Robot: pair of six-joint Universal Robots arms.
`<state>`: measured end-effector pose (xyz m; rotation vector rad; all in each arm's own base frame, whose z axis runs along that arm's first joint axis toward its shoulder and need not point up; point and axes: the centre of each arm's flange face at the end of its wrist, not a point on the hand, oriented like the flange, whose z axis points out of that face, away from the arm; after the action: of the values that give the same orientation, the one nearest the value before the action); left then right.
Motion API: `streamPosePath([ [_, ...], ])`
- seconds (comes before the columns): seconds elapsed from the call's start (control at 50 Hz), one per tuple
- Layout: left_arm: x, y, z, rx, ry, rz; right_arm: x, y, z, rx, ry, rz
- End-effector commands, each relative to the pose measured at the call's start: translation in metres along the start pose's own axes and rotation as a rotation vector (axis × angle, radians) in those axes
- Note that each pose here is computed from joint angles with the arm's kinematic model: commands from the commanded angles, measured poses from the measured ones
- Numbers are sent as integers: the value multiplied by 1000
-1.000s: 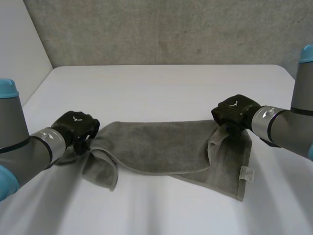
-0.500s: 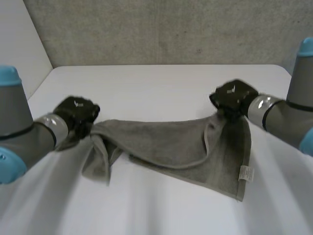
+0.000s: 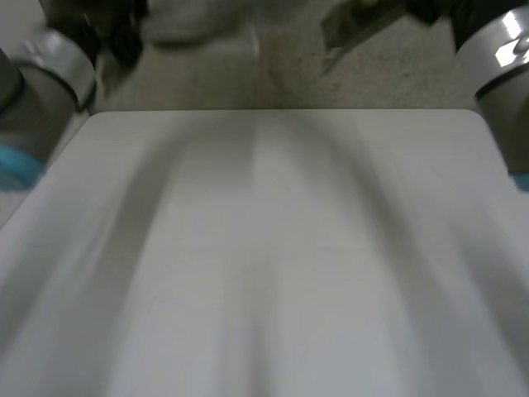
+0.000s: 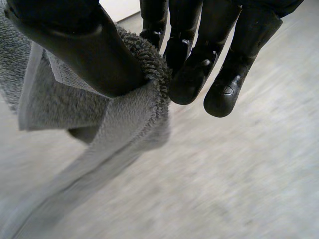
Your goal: Fold the towel.
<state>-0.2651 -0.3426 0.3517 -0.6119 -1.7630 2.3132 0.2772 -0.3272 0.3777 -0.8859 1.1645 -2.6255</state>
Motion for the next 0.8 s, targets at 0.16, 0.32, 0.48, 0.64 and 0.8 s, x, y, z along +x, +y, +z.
streamPosePath([
  [0.16, 44, 167, -66, -372, 190, 182, -90, 123, -86, -499, -291, 147],
  [0.32, 57, 206, -106, -513, 267, 250, -121, 166, -137, -703, -460, 36],
  [0.48, 52, 180, -118, -479, 255, 271, -109, 137, -127, -692, -462, 32],
  [0.64, 49, 159, -122, -432, 238, 279, -96, 117, -118, -673, -397, 107],
  [0.8, 49, 165, -126, -456, 242, 280, -94, 118, -122, -684, -397, 111],
])
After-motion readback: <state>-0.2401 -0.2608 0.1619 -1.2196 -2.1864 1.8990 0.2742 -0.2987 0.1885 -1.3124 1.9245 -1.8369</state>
